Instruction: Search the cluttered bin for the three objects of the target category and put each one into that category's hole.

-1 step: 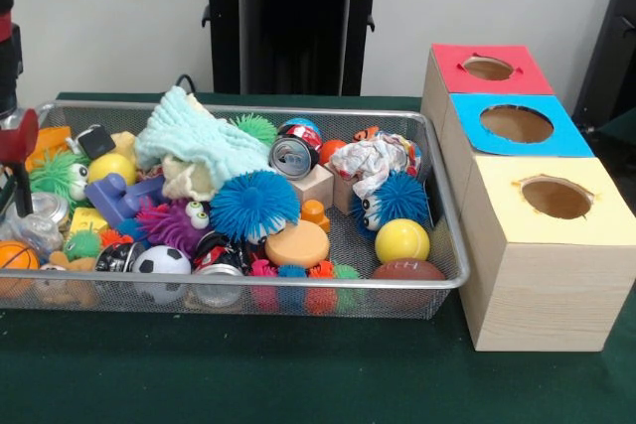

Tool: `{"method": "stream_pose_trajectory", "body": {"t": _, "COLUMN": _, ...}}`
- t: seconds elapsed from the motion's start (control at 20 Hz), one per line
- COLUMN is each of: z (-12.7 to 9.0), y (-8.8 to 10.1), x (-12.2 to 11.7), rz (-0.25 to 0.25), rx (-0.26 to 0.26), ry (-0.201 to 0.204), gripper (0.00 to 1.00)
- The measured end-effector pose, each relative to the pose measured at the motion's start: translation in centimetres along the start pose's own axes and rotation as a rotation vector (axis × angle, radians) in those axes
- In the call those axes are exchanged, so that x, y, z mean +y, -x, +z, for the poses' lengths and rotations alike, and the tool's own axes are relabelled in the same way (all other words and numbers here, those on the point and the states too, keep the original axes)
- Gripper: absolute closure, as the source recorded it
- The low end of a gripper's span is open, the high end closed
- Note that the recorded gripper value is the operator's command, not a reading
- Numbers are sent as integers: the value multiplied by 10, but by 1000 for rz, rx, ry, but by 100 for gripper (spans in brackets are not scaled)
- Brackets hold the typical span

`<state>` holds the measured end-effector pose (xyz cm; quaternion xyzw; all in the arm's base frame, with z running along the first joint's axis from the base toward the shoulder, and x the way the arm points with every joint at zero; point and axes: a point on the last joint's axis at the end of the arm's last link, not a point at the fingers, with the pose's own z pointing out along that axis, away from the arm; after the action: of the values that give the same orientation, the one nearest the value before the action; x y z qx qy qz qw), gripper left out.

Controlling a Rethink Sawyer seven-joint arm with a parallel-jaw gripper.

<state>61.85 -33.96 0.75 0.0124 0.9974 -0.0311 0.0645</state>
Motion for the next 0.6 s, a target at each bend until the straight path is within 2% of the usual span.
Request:
{"method": "stream_pose_trajectory", "body": {"t": 0.3, "z": 0, "y": 1, "x": 2, "rz": -1, "rx": -1, "ry": 1, "gripper": 0}}
{"method": "stream_pose_trajectory", "body": {"t": 0.6, "z": 5, "y": 12, "x": 24, "rz": -22, "rx": -15, "ry": 16, "gripper": 0}}
